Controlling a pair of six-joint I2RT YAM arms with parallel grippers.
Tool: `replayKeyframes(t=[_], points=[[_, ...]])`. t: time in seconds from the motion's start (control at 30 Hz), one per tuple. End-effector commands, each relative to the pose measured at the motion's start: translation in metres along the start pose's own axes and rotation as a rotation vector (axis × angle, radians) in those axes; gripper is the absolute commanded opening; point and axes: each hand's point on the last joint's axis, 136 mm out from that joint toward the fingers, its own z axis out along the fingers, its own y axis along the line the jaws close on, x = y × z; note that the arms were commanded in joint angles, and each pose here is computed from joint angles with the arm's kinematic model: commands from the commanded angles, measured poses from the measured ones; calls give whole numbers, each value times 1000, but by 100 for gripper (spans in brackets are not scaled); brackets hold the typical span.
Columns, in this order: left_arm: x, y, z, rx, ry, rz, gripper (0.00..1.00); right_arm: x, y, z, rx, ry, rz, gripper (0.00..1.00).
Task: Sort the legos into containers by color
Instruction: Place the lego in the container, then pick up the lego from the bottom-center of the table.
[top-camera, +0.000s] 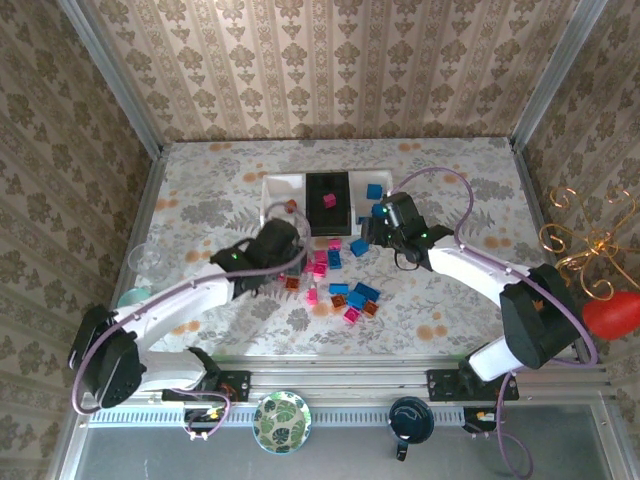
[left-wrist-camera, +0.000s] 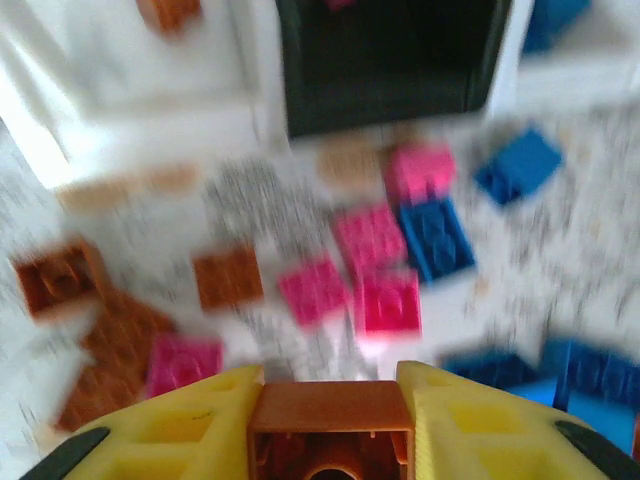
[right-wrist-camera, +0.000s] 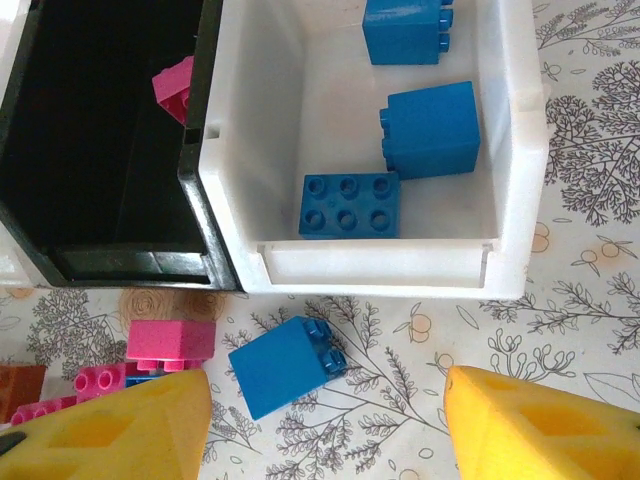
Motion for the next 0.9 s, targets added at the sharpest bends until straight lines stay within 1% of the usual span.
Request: replayKeyframes(t=[0.0, 0.07, 0.17, 0.33, 0.37, 0.5, 0.57, 0.63, 0.77, 0.87], points=[[-41, 3, 17, 8, -41, 18, 39, -4, -5, -10, 12, -21, 29, 65], [-62, 12, 36, -30, -42, 13, 39, -2, -6, -13, 8, -21, 33, 65], [-83, 28, 65, -89, -21, 9, 38, 4, -7, -19, -2, -12, 37, 65], [-103, 49, 97, -153, 3, -12, 39, 14, -3, -32, -47, -1, 31, 65], [-106, 53, 103, -162, 11, -19, 41, 18, -2, -34, -60, 6, 26, 65], [-114, 58, 114, -160, 34, -39, 55, 35, 15, -38, -158, 47, 4, 65], [-121, 52, 108, -138, 14, -45, 61, 44, 29, -42, -207, 60, -28, 65], [-129, 44, 95, -102, -19, -57, 66, 51, 42, -45, -237, 72, -61, 66], [-140, 22, 50, -1, -116, -77, 78, 64, 75, -53, -315, 95, -106, 65], [-135, 8, 13, 77, -182, -91, 86, 77, 106, -58, -374, 118, -155, 64]])
